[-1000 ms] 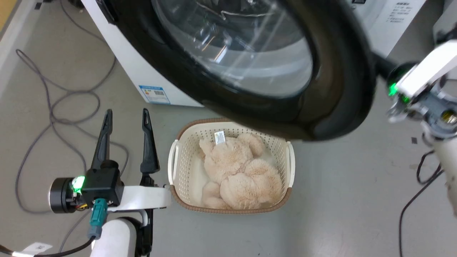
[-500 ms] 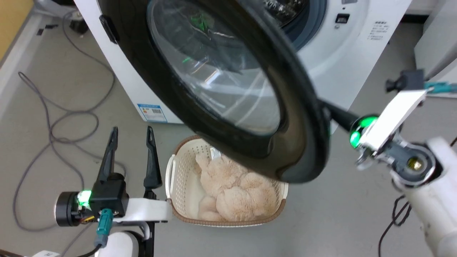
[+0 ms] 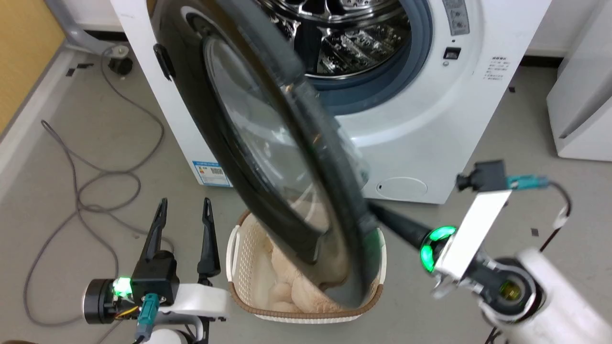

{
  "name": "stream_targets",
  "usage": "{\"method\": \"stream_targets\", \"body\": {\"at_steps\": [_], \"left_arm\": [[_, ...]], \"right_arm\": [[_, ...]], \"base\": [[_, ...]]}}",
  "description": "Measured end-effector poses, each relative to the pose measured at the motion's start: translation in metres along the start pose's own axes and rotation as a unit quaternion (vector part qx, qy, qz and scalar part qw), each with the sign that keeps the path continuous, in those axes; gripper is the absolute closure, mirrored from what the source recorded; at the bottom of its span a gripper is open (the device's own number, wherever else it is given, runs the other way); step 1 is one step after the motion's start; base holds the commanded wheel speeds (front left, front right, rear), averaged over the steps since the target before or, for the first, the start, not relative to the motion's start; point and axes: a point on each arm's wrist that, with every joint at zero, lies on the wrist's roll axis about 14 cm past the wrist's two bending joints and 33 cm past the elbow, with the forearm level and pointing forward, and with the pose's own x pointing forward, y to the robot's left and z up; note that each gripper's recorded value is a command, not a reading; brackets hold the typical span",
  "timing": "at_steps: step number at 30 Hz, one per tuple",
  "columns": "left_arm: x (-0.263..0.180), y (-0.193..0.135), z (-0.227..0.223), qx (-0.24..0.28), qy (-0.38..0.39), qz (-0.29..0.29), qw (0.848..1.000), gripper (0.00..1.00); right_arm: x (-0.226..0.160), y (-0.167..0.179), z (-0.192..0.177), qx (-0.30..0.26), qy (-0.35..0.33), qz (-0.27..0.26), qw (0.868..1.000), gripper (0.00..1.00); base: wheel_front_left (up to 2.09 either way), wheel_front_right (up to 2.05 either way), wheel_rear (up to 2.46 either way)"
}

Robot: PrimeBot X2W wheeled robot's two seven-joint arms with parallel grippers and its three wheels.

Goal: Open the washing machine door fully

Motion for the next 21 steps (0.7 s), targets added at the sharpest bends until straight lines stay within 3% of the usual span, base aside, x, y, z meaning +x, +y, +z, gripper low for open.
{"method": "stream_targets", "body": {"at_steps": [12, 18, 21], "left_arm": [[-0.014, 0.005, -0.003, 0.001, 0.009, 0.005, 1.0, 0.0], [-0.021, 0.006, -0.004, 0.0, 0.013, 0.006, 1.0, 0.0], [-0.022, 0.005, -0.004, 0.0, 0.012, 0.004, 1.0, 0.0]], "right_arm": [[0.005, 0.037, -0.07, 0.015, 0.061, 0.046, 0.997, 1.0], [-0.002, 0.041, -0.061, 0.001, 0.019, 0.044, 0.999, 1.0], [-0.009, 0.039, -0.033, -0.03, -0.053, 0.034, 0.998, 1.0]], "base": [[0.0, 0.0, 0.0], [0.0, 0.0, 0.0], [0.0, 0.0, 0.0]]}}
